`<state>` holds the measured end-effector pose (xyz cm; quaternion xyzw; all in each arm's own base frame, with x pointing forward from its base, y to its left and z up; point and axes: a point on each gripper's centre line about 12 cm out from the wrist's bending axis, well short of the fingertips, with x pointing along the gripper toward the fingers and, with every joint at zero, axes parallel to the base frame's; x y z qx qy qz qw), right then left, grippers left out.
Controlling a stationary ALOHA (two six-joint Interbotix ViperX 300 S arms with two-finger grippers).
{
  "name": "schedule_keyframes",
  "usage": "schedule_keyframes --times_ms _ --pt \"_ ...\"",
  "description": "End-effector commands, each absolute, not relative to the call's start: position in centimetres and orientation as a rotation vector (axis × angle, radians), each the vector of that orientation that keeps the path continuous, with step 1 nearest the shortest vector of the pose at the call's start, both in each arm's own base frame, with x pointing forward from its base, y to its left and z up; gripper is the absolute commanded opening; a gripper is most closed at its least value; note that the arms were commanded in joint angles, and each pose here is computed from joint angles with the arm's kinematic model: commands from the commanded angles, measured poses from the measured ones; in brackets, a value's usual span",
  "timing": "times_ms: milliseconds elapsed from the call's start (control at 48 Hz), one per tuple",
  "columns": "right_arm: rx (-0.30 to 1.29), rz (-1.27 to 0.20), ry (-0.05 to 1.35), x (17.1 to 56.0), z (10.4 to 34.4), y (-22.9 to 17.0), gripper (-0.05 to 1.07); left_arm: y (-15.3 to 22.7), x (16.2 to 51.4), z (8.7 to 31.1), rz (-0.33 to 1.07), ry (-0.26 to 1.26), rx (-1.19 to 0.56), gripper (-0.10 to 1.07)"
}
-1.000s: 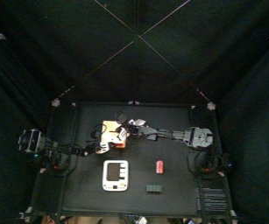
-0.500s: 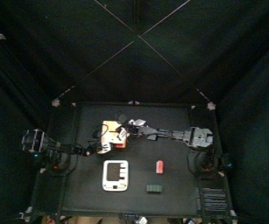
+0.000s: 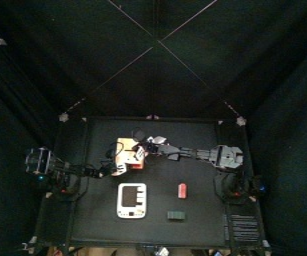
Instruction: Grab drawer handl
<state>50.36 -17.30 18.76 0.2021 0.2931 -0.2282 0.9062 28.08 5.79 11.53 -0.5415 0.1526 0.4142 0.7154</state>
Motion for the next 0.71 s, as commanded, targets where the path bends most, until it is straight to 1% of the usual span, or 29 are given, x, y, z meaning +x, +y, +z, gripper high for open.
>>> schedule_keyframes --times_ms 0,417,688 --pt "0.424 -0.482 0.59 50.1 19.7 -17.8 0.44 5.6 28.5 12.1 0.902 0.323 -1.209 0.52" --pt "0.432 -0.484 0.595 50.0 19.6 -17.8 0.44 3.1 28.6 12.1 0.867 0.359 -1.243 0.52" --pt "0.431 -0.483 0.594 50.0 19.6 -17.8 0.44 3.2 28.5 12.0 0.874 0.352 -1.235 0.52"
